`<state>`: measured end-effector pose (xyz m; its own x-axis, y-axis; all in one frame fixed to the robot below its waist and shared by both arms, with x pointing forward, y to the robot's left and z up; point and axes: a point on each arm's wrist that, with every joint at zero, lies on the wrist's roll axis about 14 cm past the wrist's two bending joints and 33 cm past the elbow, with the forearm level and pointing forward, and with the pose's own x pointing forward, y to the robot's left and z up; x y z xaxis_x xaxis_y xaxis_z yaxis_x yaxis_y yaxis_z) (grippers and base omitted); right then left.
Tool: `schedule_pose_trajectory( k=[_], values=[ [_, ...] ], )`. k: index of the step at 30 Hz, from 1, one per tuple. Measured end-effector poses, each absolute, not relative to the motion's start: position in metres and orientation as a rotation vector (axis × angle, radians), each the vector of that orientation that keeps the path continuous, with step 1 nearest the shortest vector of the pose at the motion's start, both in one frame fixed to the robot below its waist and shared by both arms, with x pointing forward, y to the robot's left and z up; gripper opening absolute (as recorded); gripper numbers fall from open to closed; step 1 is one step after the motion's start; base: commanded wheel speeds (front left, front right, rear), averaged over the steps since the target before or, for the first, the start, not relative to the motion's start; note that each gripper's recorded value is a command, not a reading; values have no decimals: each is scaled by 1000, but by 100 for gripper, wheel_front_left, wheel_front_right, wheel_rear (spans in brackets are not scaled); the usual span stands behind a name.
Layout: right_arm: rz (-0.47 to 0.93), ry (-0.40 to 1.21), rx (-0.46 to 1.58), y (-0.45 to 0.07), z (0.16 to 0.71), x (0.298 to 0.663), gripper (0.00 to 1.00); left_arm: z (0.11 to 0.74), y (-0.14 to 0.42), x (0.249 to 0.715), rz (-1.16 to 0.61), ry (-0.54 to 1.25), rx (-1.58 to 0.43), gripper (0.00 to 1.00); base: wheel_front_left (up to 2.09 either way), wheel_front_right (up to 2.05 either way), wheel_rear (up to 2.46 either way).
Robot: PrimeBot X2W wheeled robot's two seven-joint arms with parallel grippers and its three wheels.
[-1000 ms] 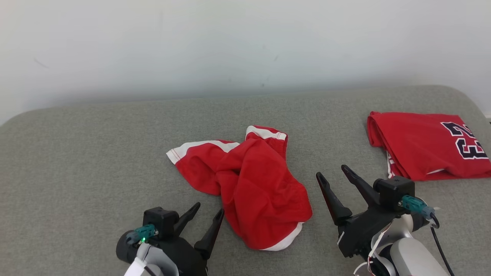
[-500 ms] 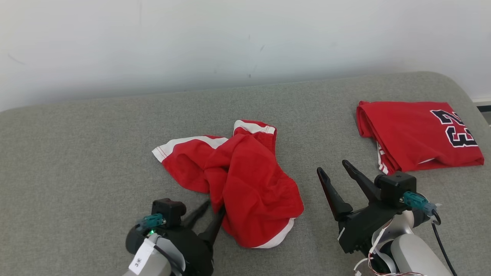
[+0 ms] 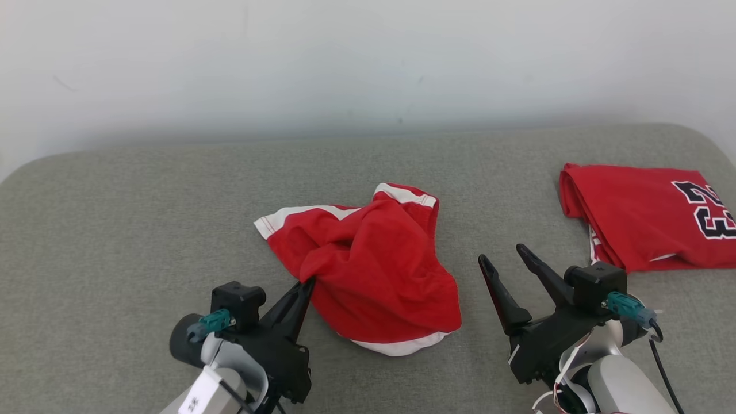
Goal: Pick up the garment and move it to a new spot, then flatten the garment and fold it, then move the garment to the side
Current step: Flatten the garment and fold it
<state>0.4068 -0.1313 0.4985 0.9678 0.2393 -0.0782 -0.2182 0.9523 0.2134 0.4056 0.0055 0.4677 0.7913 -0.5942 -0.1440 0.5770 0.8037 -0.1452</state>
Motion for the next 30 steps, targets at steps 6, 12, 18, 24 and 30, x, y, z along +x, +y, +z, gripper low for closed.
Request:
schedule_pose_trajectory(
  k=[6, 12, 18, 24, 30],
  values=[
    [261, 98, 206, -121, 502, 404, 100, 493, 16, 393, -610, 115, -34, 0, 0, 0, 0],
    [276, 95, 208, -115, 503, 403, 100, 517, 21, 369, -610, 93, 13, 0, 0, 0, 0],
    [291, 99, 211, -109, 502, 404, 100, 511, 24, 349, -617, 162, 2, 0, 0, 0, 0],
    [292, 104, 213, -109, 501, 404, 100, 483, 28, 340, -614, 263, -44, 0, 0, 0, 0],
    [283, 103, 208, -114, 501, 404, 100, 460, 27, 342, -606, 311, -108, 0, 0, 0, 0]
  ],
)
